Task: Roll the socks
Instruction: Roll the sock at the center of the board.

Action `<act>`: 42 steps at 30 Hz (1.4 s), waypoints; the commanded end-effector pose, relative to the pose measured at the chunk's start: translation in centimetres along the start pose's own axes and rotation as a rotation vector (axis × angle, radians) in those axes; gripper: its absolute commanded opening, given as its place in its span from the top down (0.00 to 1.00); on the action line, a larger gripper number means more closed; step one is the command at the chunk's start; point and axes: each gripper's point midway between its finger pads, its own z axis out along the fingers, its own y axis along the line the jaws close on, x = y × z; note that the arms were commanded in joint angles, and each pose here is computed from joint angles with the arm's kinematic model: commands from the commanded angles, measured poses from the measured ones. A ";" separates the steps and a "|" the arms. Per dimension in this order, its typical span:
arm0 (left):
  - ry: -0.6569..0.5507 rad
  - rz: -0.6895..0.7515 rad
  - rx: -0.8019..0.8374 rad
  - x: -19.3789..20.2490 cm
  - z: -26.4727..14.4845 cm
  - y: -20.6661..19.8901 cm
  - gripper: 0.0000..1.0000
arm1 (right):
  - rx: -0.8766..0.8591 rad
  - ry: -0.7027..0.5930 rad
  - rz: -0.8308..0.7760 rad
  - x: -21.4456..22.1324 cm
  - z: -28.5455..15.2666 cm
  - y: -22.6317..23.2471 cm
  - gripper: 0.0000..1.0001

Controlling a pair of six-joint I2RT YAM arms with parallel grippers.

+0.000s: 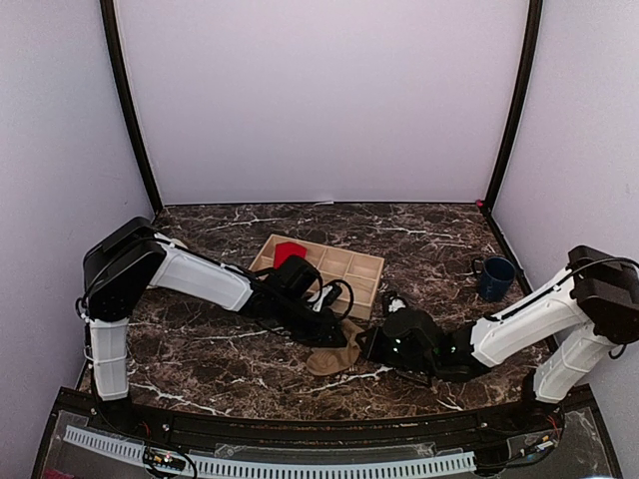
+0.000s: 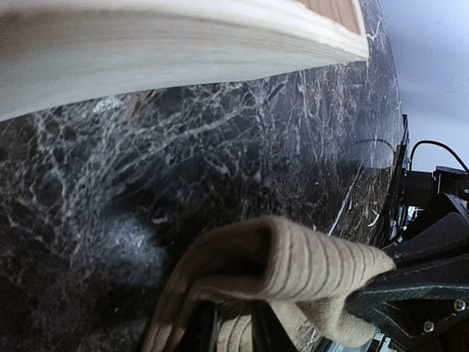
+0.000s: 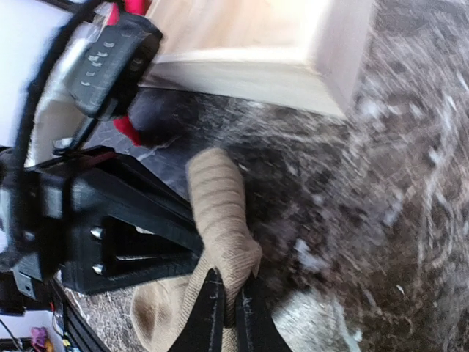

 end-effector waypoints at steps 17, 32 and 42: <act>-0.067 -0.131 -0.087 1.7 -4.5 1.0 0.70 | 0.284 0.131 -0.661 2.8 1.0 -1.2 0.96; -0.148 -0.154 -0.071 -0.5 -6.7 -0.4 0.59 | 0.430 0.059 -0.898 4.5 0.8 0.4 0.95; -0.079 -0.164 -0.029 0.2 -5.5 -0.8 0.50 | 0.429 0.054 -0.916 4.8 1.0 0.9 0.95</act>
